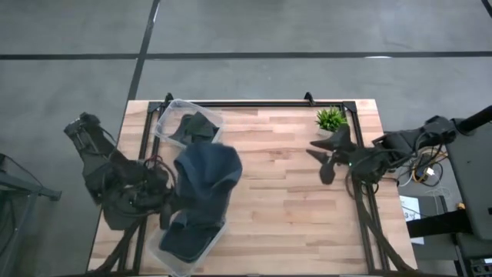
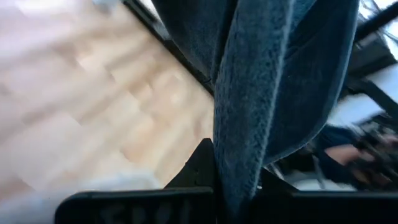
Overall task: Pick & Place hat
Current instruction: Put the dark blue cap into the bottom transparent bin
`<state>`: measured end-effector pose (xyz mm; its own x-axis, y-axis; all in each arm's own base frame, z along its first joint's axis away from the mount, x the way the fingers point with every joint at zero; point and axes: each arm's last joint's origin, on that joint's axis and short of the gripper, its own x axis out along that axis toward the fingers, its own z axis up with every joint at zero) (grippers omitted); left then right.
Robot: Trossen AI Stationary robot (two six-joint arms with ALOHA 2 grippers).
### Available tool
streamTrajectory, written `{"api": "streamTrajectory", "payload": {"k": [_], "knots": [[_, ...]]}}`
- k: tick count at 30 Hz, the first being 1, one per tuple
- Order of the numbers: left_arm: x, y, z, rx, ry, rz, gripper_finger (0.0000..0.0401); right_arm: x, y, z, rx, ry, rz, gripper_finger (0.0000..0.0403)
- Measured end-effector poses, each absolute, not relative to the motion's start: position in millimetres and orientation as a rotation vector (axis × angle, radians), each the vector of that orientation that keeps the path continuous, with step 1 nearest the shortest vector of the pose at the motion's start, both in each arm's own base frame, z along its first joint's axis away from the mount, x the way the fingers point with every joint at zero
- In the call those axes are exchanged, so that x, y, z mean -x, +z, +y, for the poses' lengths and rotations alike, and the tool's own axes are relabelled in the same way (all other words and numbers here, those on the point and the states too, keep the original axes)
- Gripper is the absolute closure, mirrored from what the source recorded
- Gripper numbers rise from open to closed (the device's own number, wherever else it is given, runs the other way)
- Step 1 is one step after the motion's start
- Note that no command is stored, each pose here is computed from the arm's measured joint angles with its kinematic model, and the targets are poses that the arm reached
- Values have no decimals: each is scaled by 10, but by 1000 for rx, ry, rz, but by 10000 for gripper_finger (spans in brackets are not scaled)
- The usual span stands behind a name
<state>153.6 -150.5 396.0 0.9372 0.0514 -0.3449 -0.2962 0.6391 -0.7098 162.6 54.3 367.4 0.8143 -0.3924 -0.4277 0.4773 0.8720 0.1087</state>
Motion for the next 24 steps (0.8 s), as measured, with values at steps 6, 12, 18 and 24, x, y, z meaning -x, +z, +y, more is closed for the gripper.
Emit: {"api": "streamTrajectory", "payload": {"k": [6, 12, 18, 24], "knots": [[-1507, 3934, -1600, 1034, 78, 483, 396, -1406, 3342, 437, -355, -448, 271, 281], [-1520, 3855, -1727, 1200, 50, 646, 396, -1301, 3045, 389, -411, -457, 271, 284], [-1528, 3739, -1857, 1262, 88, 756, 396, -1309, 2989, 417, -262, -313, 267, 275], [-1567, 3668, -1935, 1283, 122, 777, 396, -1266, 3091, 490, -179, 121, 102, 271]]}}
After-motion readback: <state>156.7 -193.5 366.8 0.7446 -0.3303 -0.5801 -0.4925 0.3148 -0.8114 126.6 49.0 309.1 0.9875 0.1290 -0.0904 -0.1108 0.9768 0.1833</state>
